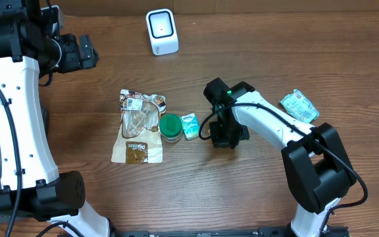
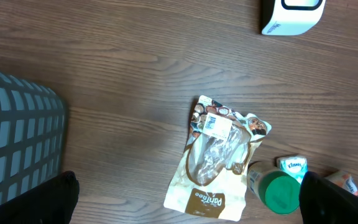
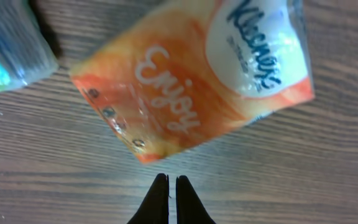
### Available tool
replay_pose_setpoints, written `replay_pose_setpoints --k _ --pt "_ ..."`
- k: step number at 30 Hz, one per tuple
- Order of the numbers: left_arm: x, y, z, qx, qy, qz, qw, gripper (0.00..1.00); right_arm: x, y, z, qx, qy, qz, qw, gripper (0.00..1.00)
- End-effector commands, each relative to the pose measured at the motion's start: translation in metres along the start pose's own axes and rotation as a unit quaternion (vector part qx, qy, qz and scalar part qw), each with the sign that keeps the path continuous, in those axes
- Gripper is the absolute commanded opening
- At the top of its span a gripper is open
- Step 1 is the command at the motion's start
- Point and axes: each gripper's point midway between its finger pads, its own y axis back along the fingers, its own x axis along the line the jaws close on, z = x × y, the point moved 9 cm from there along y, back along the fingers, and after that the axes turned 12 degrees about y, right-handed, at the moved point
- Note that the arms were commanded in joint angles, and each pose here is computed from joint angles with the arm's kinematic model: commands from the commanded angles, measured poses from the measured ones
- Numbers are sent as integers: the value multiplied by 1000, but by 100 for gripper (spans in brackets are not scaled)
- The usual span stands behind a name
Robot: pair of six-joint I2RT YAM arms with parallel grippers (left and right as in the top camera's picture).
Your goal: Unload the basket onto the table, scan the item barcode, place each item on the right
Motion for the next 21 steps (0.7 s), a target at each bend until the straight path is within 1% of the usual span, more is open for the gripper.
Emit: replay_pose_setpoints --k 1,8,14,17,21 --pt "0 -2 0 3 -6 -1 1000 99 3 -4 -1 6 7 2 1000 4" --pt "0 -2 0 3 -6 -1 1000 99 3 -7 -4 16 5 1 1000 4" --pt "0 -2 0 3 -6 -1 1000 100 1 -22 -10 26 1 3 1000 4" --pt "0 -2 0 3 -6 -1 1000 100 1 -22 -7 15 2 5 1000 4" --pt "0 -2 0 3 -6 -1 1000 100 3 -22 3 -17 -1 11 1000 4"
